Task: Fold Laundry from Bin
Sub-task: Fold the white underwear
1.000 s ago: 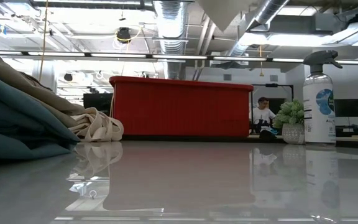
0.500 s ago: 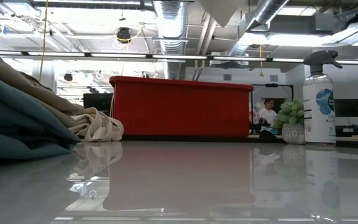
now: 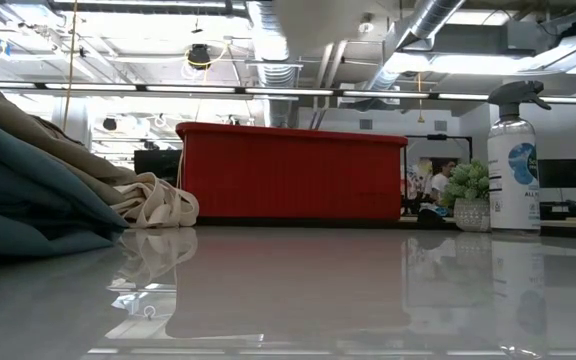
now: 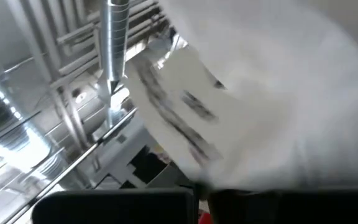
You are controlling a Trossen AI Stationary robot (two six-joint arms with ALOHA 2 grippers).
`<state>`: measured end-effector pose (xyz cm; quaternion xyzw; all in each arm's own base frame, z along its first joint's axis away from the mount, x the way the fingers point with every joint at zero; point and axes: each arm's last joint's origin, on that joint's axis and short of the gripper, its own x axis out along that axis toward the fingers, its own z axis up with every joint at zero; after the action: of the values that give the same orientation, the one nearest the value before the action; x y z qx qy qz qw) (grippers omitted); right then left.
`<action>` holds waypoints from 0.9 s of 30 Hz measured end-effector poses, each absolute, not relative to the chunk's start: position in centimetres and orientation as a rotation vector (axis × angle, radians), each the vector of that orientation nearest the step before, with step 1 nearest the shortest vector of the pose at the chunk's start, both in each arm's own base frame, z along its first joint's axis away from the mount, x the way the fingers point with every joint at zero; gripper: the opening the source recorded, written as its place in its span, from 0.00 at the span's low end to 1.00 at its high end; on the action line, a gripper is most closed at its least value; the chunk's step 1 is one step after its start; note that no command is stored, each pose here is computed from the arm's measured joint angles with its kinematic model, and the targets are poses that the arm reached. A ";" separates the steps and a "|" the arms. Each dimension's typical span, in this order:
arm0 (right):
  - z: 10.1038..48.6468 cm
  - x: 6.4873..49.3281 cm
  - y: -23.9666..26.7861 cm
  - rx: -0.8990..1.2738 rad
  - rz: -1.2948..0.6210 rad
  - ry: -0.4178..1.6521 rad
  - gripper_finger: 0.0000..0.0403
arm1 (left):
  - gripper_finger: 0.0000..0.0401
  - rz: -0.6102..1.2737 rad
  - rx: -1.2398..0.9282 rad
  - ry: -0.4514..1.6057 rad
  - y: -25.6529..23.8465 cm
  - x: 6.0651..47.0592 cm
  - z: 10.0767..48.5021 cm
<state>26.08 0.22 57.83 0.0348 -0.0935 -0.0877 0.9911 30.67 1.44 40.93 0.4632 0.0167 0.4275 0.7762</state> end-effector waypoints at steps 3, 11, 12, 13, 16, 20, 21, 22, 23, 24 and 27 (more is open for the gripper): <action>57.2 25.5 0.0 0.056 -0.205 -0.100 0.05 | 0.00 0.951 0.995 0.041 0.9 29.7 41.8; 55.3 24.5 -0.9 0.045 -0.311 0.116 0.05 | 0.00 0.963 0.981 0.100 0.3 27.0 43.3; 55.0 24.4 -1.1 0.060 -0.354 0.146 0.05 | 0.00 0.959 0.952 0.108 0.2 26.6 43.4; 54.7 24.2 -1.4 0.074 -0.400 0.172 0.05 | 0.00 0.951 0.914 0.118 0.2 26.2 43.4; 53.9 24.0 -2.0 0.098 -0.452 0.245 0.05 | 0.00 0.883 0.755 0.137 0.1 25.1 43.0; 52.4 24.1 -2.1 0.165 -0.482 0.348 0.05 | 0.00 0.692 0.510 0.214 0.3 24.0 40.9; 51.9 24.2 -2.1 0.192 -0.492 0.381 0.05 | 0.00 0.647 0.445 0.244 0.4 23.9 40.2; 51.2 24.3 -2.1 0.220 -0.503 0.420 0.05 | 0.00 0.607 0.376 0.271 0.5 23.9 39.6; 50.5 24.5 -1.9 0.248 -0.509 0.459 0.05 | 0.00 0.569 0.308 0.294 0.6 23.9 39.1; 49.6 25.0 -1.6 0.267 -0.513 0.498 0.05 | 0.00 0.539 0.244 0.322 0.7 24.0 38.5; 47.2 26.0 -0.1 0.306 -0.501 0.599 0.05 | 0.00 0.452 0.106 0.403 0.4 24.9 36.9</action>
<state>26.04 -0.15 47.19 0.1486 0.2909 -0.2434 0.9133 24.85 0.44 36.85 0.0523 0.1984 0.2222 0.9532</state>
